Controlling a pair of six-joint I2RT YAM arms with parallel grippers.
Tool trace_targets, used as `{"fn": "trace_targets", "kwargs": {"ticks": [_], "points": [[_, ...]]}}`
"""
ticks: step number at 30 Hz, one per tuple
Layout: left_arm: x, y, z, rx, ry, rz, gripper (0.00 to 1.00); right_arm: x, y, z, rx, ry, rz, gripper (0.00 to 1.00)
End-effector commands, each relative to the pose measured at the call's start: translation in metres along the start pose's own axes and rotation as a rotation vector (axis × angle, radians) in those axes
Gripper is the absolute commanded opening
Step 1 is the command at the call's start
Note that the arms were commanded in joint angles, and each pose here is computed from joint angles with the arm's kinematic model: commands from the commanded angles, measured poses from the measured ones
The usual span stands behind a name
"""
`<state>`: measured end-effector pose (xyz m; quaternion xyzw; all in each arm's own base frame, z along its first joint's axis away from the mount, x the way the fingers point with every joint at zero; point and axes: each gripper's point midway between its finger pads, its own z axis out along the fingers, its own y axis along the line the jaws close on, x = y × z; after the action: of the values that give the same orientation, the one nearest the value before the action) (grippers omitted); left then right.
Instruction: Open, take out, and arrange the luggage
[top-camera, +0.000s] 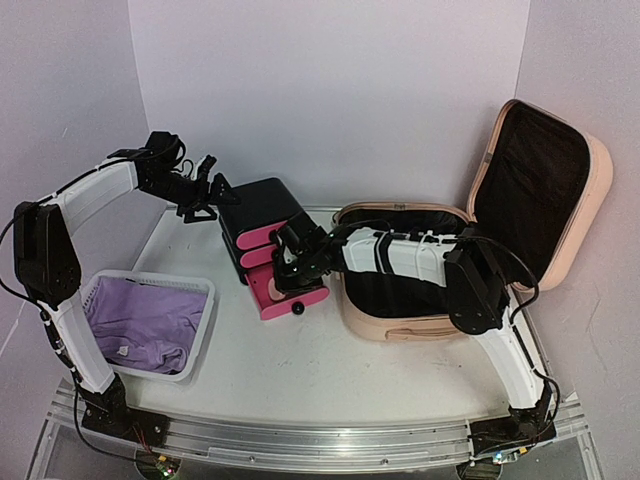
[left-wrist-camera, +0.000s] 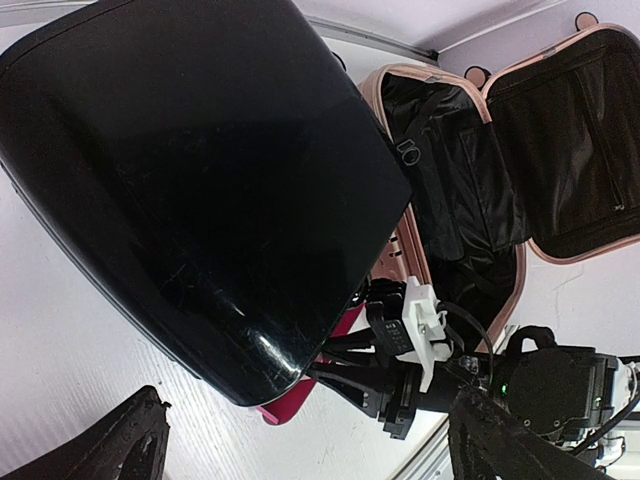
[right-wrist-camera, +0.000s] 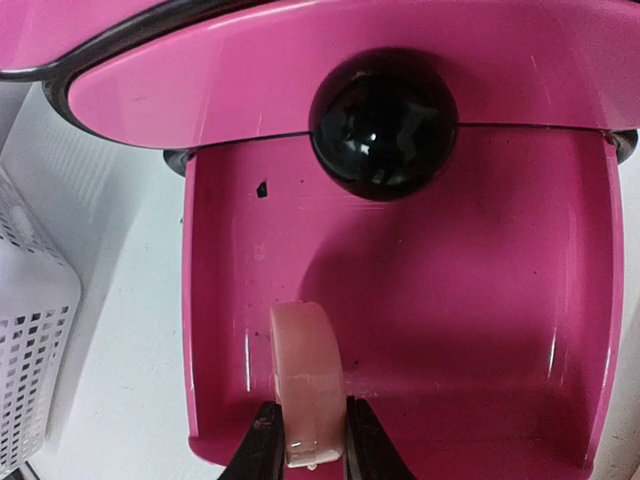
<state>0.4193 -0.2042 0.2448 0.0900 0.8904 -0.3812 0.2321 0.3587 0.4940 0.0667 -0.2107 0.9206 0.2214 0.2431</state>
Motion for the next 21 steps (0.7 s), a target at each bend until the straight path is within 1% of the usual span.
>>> {"fn": "trace_targets", "kwargs": {"ticks": [1,4,7,9,11,13,17,19,21], "points": [[-0.009,-0.006,-0.005,0.020,-0.035,0.021,0.98,-0.014,-0.006,-0.003,0.055,-0.038,-0.037,0.31],[-0.008,-0.005,-0.005,0.019,-0.032,0.019,0.98,-0.017,-0.013,-0.018,0.110,-0.037,-0.078,0.42],[-0.008,-0.006,-0.005,0.019,-0.033,0.021,0.98,-0.020,-0.018,-0.042,0.151,-0.037,-0.132,0.49],[-0.008,-0.005,-0.005,0.019,-0.032,0.020,0.98,-0.022,-0.017,-0.061,0.154,-0.031,-0.183,0.56],[-0.008,-0.005,-0.004,0.020,-0.030,0.018,0.98,-0.018,-0.009,-0.077,0.112,-0.002,-0.259,0.60],[-0.008,-0.005,-0.004,0.021,-0.029,0.017,0.98,-0.008,0.003,-0.090,0.047,0.032,-0.375,0.65],[-0.008,-0.005,-0.004,0.020,-0.031,0.018,0.98,0.048,0.020,-0.097,-0.156,0.187,-0.744,0.70],[-0.008,-0.004,-0.003,0.017,-0.030,0.017,0.98,0.065,0.020,-0.101,-0.149,0.237,-0.900,0.71],[-0.007,-0.002,-0.002,0.014,-0.027,0.014,0.98,0.074,0.020,-0.102,-0.150,0.259,-0.975,0.72]]}}
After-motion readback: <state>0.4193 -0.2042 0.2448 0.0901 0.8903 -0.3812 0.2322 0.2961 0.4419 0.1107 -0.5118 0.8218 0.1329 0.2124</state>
